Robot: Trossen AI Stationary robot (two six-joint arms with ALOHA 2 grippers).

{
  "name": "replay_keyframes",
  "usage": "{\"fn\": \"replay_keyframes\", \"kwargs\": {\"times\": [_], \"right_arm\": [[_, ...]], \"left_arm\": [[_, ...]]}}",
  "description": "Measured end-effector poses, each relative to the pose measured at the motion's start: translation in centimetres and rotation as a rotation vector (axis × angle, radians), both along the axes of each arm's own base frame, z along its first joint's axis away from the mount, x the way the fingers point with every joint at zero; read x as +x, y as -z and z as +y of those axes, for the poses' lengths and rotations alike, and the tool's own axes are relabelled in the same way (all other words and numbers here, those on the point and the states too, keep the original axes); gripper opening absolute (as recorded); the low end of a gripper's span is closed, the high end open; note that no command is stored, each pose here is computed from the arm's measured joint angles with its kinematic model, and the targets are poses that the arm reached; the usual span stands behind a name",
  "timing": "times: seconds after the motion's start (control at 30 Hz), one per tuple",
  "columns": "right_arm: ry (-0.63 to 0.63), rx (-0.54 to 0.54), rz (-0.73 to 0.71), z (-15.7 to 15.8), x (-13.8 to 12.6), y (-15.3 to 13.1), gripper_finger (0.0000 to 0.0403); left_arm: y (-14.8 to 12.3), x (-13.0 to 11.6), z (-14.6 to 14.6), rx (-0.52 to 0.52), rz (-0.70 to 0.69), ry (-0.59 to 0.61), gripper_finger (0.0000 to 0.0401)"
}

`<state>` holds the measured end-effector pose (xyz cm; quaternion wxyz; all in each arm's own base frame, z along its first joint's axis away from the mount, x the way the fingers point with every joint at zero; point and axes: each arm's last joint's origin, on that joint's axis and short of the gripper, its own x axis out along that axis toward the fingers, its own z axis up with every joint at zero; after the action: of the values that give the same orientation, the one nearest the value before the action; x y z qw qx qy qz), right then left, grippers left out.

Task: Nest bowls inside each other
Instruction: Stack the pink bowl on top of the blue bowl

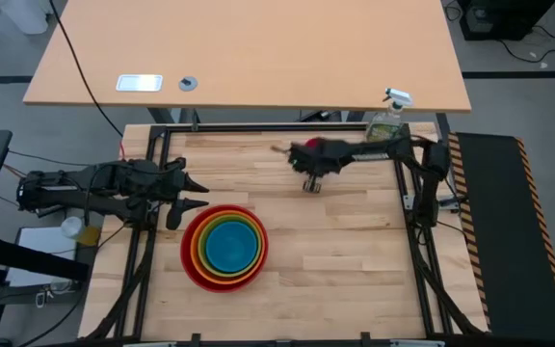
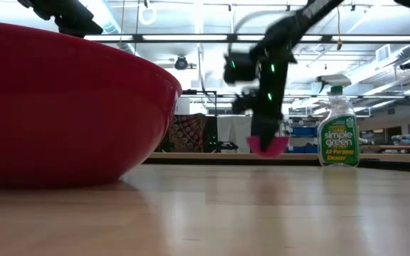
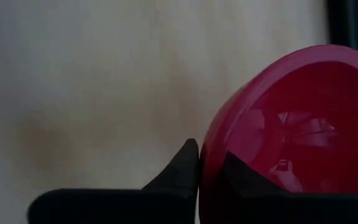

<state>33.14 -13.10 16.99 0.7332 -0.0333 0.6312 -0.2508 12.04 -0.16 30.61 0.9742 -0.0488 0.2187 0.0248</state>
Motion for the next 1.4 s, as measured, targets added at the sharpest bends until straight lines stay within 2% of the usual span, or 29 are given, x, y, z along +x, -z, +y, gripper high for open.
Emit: {"fn": "replay_keyframes", "kwargs": {"times": [0.13, 0.27, 0.4, 0.57, 0.63, 0.83, 1.0, 1.13, 1.27, 1.4], "right_arm": [[-0.177, 0.033, -0.108, 6.2, 3.0, -2.3, 0.0040], [-0.351, 0.061, -0.305, 13.1, 5.8, -5.0, 0.0030], [-0.502, 0.022, -0.456, 19.3, 7.1, -8.2, 0.0022], [-0.614, 0.009, -0.605, 24.0, 8.5, -10.5, 0.0029], [-0.659, 0.008, -0.611, 25.4, 9.5, -9.9, 0.0030], [-0.757, 0.011, -0.562, 28.0, 14.1, -6.9, 0.0030], [-0.773, -0.020, -0.443, 27.5, 17.1, -4.7, 0.0030], [-0.834, 0.060, -0.368, 26.6, 18.4, -3.4, 0.0038], [-0.876, 0.140, -0.375, 26.2, 18.9, -3.0, 0.0075], [-0.876, 0.141, -0.375, 26.1, 18.9, -3.3, 0.0128]], "left_arm": [[0.1, 0.0, 0.0, 0.000, 0.007, 0.000, 0.0176], [0.0, 0.0, 0.0, -0.001, 0.001, -0.006, 0.0176], [0.0, 0.0, 0.0, 0.001, 0.000, -0.010, 0.0176], [-0.1, 0.0, 0.1, 0.013, -0.007, -0.033, 0.0176], [0.0, 0.1, 0.1, 0.017, -0.001, -0.037, 0.0176], [0.0, 0.4, 0.2, 0.043, 0.001, -0.033, 0.0176], [0.0, 0.3, 0.2, 0.046, -0.008, -0.033, 0.0176], [-0.2, 0.0, 0.2, 0.029, -0.018, -0.041, 0.0176], [0.1, -0.2, 0.2, 0.009, 0.010, -0.050, 0.0176], [0.3, -0.3, 0.2, -0.003, 0.035, -0.057, 0.0176]]}}
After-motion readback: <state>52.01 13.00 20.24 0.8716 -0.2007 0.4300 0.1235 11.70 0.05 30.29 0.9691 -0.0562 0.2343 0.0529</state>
